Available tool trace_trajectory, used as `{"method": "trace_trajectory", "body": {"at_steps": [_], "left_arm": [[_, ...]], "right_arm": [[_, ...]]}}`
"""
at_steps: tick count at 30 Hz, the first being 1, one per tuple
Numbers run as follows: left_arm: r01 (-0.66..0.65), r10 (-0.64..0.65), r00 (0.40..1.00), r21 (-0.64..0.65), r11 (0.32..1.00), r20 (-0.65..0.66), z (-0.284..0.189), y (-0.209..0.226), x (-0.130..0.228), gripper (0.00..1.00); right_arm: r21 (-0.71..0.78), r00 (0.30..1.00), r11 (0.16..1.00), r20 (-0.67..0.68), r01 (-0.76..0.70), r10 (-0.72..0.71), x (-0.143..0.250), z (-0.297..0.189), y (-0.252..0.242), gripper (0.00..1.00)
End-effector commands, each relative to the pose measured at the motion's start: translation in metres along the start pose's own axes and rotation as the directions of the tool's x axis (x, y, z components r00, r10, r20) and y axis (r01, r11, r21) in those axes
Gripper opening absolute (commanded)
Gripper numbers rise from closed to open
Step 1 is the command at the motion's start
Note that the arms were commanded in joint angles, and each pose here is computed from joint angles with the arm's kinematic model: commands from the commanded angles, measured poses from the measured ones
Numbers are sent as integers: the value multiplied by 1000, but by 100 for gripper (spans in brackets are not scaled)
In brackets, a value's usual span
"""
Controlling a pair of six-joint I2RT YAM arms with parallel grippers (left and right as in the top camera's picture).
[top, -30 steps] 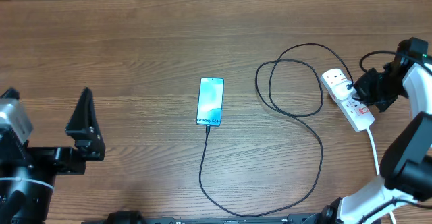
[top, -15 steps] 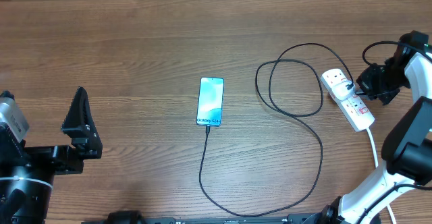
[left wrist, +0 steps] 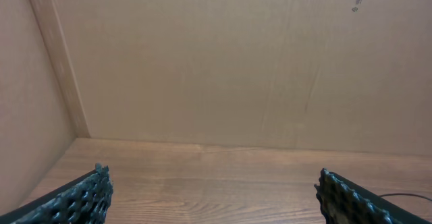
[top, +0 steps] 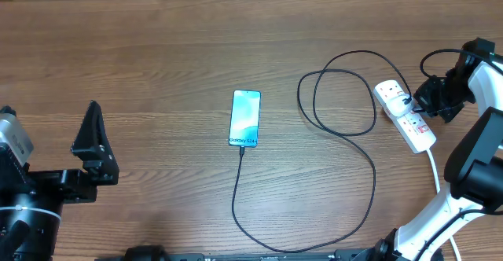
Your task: Plug charger to phone and switch on socket
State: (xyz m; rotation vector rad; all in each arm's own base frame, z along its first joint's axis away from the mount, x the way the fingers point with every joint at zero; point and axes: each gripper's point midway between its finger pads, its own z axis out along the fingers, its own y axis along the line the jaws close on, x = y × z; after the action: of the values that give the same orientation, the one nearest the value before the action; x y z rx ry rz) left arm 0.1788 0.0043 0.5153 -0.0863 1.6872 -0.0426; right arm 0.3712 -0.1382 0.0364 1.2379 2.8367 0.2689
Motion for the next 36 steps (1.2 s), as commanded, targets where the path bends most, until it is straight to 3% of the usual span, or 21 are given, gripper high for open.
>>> {"method": "trace_trajectory", "body": {"at_steps": [1,16,20,24,28,31,34,36], "left_arm": [[18,-18,1000,-12,1000,3,0,2,-1,100],[33,-35,999,-60,998,-26,-7,10,9,100],[36,-35,999,-55,998,19,-25,10,5,100],[25,-20,996,-55,998,90,-59,10,2,100],[11,1,991,-89,996,135,-99,15,12,100],[47,-17,986,-176,983,167,-129,32,26,100],[48,-16,988,-207,977,151,-142,38,41,100],[42,-17,993,-222,974,113,-143,40,52,100]], "right_arm": [[-18,999,999,0,34,-34,-3,2,10,4],[36,991,994,-90,103,-99,25,24,26,4],[118,985,988,-149,100,-82,42,13,8,4],[146,990,984,-114,105,-88,48,-23,4,4],[78,990,989,53,126,-130,53,-89,21,4],[-17,948,986,278,165,-154,65,-165,41,4],[-133,850,965,512,224,-127,84,-243,58,4],[-223,733,927,676,301,-76,104,-306,68,4]]}}
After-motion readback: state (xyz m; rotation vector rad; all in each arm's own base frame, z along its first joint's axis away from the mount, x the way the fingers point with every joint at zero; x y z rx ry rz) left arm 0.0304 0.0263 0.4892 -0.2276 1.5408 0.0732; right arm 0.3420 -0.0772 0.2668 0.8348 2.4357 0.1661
